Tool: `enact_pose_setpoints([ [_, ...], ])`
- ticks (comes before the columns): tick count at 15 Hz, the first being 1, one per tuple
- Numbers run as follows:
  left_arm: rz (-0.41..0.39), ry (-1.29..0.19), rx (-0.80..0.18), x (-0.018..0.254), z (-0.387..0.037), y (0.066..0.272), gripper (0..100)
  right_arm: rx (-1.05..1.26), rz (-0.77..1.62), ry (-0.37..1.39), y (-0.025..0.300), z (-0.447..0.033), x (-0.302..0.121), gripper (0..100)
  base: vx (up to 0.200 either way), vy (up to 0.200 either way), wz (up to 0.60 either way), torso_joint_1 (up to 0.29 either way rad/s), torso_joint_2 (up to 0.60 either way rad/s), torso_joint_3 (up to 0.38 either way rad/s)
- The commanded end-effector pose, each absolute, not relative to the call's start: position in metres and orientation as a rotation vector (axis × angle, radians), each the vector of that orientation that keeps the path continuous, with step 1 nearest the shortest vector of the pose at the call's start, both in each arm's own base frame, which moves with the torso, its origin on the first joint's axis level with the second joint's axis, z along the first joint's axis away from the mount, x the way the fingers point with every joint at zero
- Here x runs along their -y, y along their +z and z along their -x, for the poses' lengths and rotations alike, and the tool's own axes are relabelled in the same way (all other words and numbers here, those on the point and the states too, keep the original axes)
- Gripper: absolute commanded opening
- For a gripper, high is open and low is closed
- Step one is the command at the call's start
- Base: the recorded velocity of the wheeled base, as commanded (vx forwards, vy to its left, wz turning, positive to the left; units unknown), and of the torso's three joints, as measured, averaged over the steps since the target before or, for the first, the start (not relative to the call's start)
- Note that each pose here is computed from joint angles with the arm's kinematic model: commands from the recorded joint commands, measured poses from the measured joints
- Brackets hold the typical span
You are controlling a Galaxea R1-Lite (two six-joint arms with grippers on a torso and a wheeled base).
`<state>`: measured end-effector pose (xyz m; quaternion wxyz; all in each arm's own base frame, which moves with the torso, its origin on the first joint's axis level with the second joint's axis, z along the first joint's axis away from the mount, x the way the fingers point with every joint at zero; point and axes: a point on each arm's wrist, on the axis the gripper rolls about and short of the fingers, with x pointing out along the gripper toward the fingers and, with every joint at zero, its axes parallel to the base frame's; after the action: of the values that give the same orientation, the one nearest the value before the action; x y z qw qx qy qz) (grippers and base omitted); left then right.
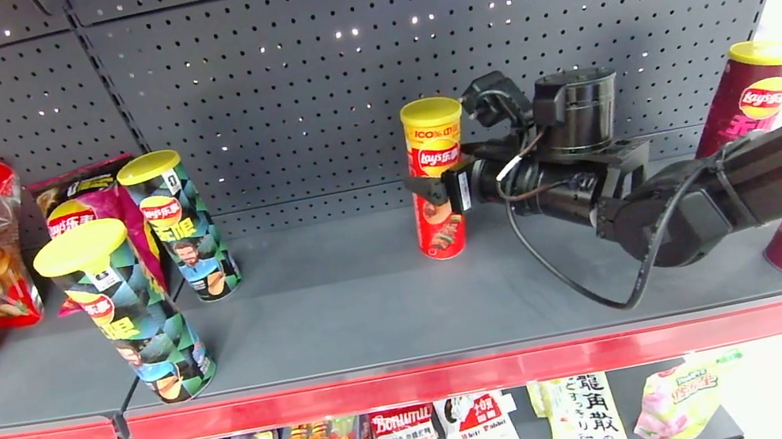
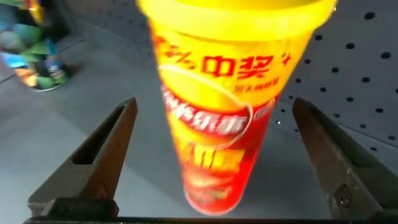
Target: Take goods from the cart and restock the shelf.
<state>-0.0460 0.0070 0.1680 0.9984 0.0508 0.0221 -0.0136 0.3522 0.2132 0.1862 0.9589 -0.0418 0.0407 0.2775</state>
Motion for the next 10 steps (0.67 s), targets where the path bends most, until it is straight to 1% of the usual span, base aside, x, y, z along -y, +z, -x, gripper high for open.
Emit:
enact_pose_setpoints([
  [1,-0.101,-0.020,-0.040,-0.007,0.047,0.168,0,-0.087,0.086,0.556,0.179,-0.362,-0.217,100,0.000,0.000,0.00,0.000,0.00,0.000],
  [5,-0.101,-0.019,-0.042,-0.007,0.047,0.168,0,-0.068,0.082,0.527,0.179,-0.373,-0.222,100,0.000,0.000,0.00,0.000,0.00,0.000],
  [6,-0.101,-0.019,-0.043,-0.007,0.046,0.167,0,-0.069,0.081,0.507,0.176,-0.377,-0.224,0,0.000,0.000,0.00,0.000,0.00,0.000],
  [10,-0.101,-0.019,-0.043,-0.007,0.046,0.167,0,-0.072,0.084,0.467,0.175,-0.375,-0.227,0,0.000,0.000,0.00,0.000,0.00,0.000],
])
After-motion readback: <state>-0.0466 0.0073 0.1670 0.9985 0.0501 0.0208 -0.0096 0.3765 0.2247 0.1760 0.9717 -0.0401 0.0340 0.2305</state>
